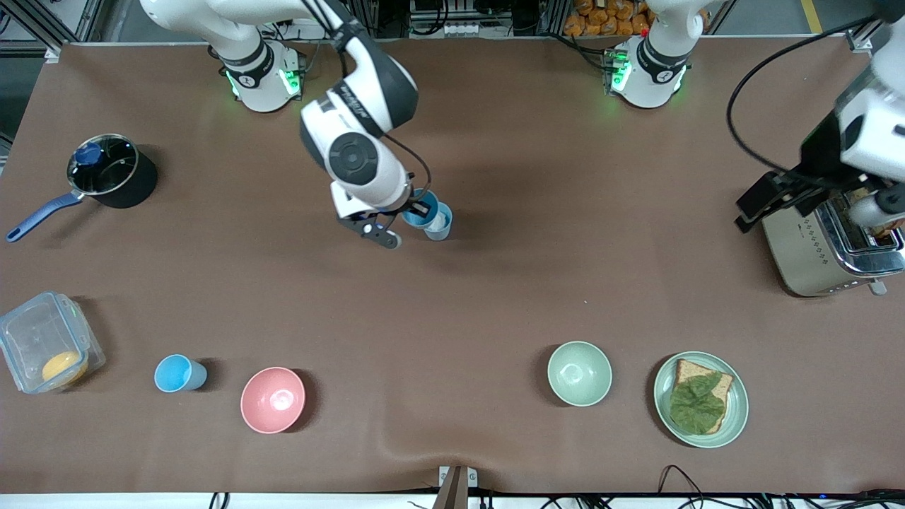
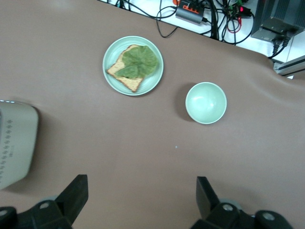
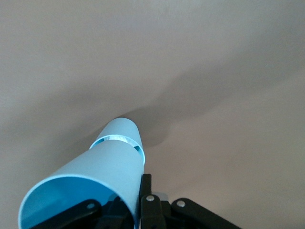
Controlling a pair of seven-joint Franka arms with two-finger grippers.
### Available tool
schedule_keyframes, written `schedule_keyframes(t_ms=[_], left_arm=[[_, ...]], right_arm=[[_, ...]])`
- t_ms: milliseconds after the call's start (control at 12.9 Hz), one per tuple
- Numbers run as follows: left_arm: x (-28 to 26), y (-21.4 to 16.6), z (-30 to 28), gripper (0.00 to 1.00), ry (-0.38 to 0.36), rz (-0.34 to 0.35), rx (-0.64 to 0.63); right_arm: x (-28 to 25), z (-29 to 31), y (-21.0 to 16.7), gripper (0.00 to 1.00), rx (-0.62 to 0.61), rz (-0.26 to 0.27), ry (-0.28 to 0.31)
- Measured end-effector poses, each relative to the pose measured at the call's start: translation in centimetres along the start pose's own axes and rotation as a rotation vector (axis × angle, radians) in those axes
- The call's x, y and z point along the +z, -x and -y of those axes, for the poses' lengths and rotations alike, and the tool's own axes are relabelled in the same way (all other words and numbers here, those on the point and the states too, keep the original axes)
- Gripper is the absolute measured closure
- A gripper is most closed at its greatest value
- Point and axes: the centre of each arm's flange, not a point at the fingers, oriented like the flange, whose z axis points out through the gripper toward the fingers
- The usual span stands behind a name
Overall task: Stack blue cups with both arms
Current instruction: 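Lower the held blue cup into the center cup with the right gripper, then open the right gripper and lift it off the stacked cups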
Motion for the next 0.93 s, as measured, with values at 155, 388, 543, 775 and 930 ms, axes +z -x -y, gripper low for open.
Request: schedule_keyframes(t_ms=[155,388,543,775,930], left_arm=[[-0.6,0.4,1.4,0.00,-0.026,0.027,0.027],[-0.1,0.2,3.1,0.00,-0.049,0.060,0.081],[0.1,0.1,3.4,0.00,-0.053,0.066,0.099],[0.1,0.5,2.5,0.00,-0.051,0.067,0.119],[0.1,0.8,1.9,0.00,-0.050,0.067,0.131]], right_arm=[[2.2,-0.1,0.6,0.96,0.013,-0.015,-0.006],[2.6,-0.1,0.7,0.96,0.023,-0.018,-0.008],[2.7,0.2,0.7,0.96,0.028,-0.025,-0.021],[3.7,0.4,1.1,0.96,0.030,-0.024,-0.011],[4.1,0.5,1.2,0.96,0.029,-0.023,-0.006]])
